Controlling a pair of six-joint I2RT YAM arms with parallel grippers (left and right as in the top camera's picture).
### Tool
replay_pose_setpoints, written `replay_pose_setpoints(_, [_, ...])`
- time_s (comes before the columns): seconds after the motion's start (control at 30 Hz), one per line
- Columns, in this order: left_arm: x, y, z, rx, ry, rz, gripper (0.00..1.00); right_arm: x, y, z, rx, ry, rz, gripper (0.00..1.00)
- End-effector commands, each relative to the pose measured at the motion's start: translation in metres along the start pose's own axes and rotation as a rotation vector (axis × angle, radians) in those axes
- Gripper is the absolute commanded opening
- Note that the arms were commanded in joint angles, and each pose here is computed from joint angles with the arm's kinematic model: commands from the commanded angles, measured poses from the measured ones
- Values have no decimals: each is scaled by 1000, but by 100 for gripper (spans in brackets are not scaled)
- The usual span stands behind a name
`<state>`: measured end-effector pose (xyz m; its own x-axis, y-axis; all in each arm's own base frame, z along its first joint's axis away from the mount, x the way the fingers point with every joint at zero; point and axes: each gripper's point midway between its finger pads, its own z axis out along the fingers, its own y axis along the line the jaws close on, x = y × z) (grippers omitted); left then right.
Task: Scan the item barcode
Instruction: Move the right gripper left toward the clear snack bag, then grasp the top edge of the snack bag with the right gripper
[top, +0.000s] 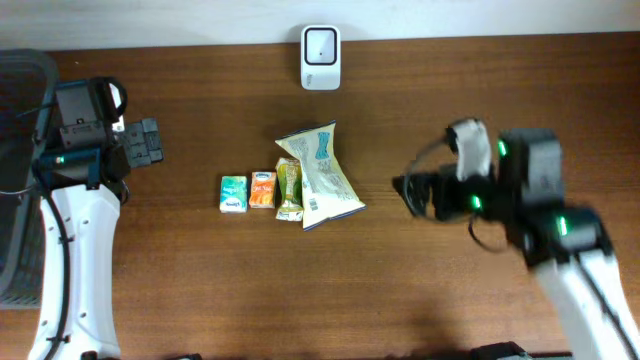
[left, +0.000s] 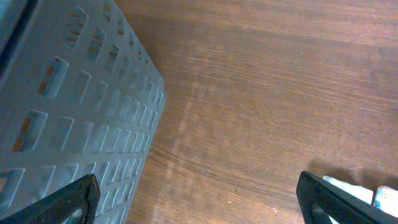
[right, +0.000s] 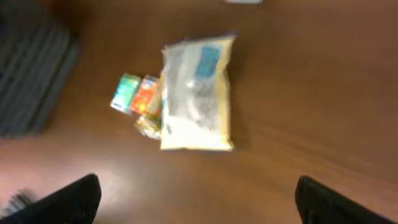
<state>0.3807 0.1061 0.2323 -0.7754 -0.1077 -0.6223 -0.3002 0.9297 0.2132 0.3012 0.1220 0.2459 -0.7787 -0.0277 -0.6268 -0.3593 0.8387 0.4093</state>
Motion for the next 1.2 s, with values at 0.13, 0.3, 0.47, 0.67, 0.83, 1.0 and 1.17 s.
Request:
replay_pose_setpoints(0.13, [-5, 5, -8, -9, -24, -23, 99, -32, -6, 91, -226, 201, 44, 99])
replay_pose_setpoints(0.3, [-5, 5, -8, -9, -24, -22, 99, -38, -11, 150, -350, 171, -28, 99])
replay_pose_setpoints(0.47, [-5, 5, -8, -9, -24, -22, 99, -44, -18, 210, -321, 193, -2, 99])
replay_pose_setpoints(0.67, [-5, 5, -8, -9, -24, -22, 99, -65, -35, 261, -299, 239, -2, 99])
replay_pose_setpoints(0.83, [-5, 5, -8, -9, -24, -23, 99, -60, -50, 294, -302, 233, -24, 94])
replay_pose_setpoints(1.0, [-5, 5, -8, -9, -24, -23, 99, -45, -47, 309, -315, 264, -21, 75])
replay_pose_setpoints(1.17, [-5, 5, -8, -9, -24, -23, 99, -33, -27, 315, -334, 297, -40, 49])
